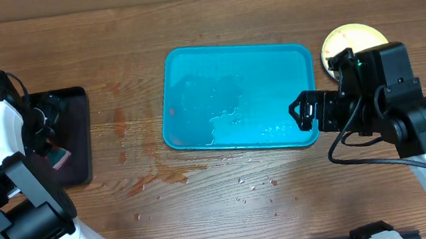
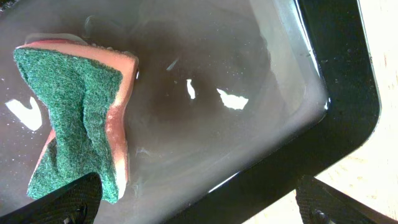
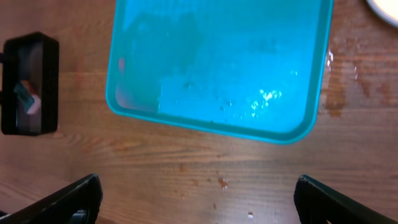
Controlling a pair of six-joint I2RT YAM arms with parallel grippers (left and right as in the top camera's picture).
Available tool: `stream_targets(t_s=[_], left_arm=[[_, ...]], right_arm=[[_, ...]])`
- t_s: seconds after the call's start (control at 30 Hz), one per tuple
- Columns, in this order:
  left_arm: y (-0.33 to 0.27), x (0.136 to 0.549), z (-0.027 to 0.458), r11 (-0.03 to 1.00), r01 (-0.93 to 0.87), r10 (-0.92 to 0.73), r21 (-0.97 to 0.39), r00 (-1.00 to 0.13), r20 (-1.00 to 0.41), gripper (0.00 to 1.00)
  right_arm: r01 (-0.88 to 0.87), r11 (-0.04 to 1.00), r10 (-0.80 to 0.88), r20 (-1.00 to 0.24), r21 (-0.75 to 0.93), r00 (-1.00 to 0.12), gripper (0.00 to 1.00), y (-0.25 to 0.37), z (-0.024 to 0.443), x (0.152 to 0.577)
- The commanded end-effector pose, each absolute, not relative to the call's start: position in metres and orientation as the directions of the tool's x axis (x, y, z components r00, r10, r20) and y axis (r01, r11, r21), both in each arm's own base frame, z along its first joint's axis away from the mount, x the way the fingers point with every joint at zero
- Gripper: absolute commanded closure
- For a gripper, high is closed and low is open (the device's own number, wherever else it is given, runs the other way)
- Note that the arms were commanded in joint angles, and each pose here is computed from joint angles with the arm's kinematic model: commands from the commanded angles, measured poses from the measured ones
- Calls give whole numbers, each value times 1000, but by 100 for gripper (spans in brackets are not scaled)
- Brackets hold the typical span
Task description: Clean dirty plates on tray and stack at the side
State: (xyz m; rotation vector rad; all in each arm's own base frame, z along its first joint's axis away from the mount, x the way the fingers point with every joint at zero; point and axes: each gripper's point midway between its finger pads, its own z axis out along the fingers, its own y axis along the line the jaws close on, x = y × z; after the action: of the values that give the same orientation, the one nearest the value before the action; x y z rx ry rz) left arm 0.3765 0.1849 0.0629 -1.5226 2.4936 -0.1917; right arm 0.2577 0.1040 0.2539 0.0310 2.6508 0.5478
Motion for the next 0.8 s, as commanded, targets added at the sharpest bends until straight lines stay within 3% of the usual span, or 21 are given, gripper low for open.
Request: stream_targets(t_s=[0.0,0.2,0.4,0.57,0.77], left_arm=[[183,376,61,450,-865,-893,-223,-437,-106,0],[183,376,61,449,-865,-893,-223,-437,-106,0],[183,376,61,449,-865,-893,-223,-437,-106,0],[183,376,61,450,-865,-893,-223,-437,-106,0],[183,376,61,449,-865,-893,-222,-437,-106,0]], right_arm=[[-63,925,97,-394,374,-914,0,103,251,252],[-26,944,96,-347,329,-933,0,94,242,241],[-64,933,133,-506,354,-852,0,90,237,259],[-134,914,182,-683,383,-708,0,85,220,260],[-231,892,275,-873,388,-402,0,65,203,246]])
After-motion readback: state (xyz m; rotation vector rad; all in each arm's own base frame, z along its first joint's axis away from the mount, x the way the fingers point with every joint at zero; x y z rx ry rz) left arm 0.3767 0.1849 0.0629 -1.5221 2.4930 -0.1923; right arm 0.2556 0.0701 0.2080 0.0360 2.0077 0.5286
